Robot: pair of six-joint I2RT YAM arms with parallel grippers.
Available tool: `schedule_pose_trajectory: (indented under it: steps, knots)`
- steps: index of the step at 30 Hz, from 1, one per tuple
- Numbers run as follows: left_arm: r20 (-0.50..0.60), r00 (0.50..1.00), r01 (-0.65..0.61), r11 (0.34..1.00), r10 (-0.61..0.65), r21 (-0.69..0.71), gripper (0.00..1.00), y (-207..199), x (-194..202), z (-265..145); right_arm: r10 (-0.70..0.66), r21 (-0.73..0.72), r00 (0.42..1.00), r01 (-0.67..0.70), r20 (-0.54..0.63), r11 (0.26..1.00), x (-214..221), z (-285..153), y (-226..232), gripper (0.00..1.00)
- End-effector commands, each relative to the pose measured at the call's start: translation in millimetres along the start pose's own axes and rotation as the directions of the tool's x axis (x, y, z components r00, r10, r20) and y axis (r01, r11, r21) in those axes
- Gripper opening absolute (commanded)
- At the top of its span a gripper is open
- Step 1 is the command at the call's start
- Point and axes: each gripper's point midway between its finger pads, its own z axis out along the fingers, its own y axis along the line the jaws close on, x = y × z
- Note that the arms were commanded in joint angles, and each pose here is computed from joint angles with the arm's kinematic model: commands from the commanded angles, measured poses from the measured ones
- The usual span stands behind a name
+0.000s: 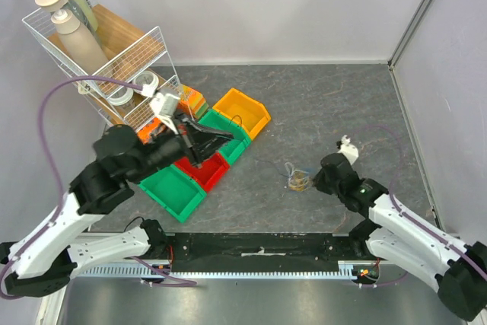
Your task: Untangle the cables
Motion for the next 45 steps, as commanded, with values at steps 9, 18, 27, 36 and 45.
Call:
schedule_pose_trajectory:
  steps: [9, 18, 27, 36, 45]
  knots:
    - [0.084, 0.995, -0.061, 0.998, 0.06, 0.006, 0.02, -15.6, -41.8, -34.6, 0.101, 0.422, 0.978, -0.172, 0.185, 0.89, -82.0, -28.7, -96.0, 0.0]
    - [0.136, 0.987, -0.081, 0.996, 0.083, -0.024, 0.02, -19.9, -66.3, -65.3, 0.091, 0.627, 0.965, -0.231, 0.247, 0.744, -92.1, -35.6, -148.6, 0.0]
    - [0.081, 0.996, -0.039, 0.999, 0.04, -0.021, 0.02, -14.2, -44.2, -56.0, -0.172, 0.128, 0.982, 0.162, 0.073, 0.979, -115.1, -19.6, -31.4, 0.66]
    - [0.015, 0.999, -0.043, 0.998, 0.044, -0.054, 0.02, -1.3, -23.0, -34.4, -0.413, -0.62, 0.884, 0.453, 0.22, 0.641, -43.5, -78.6, 130.6, 0.74]
    - [-0.008, 1.0, -0.028, 0.997, 0.028, -0.065, 0.02, 4.2, -11.0, -34.7, -0.274, -0.916, 0.915, 0.352, 0.295, 0.192, -4.9, -150.2, 185.3, 0.84]
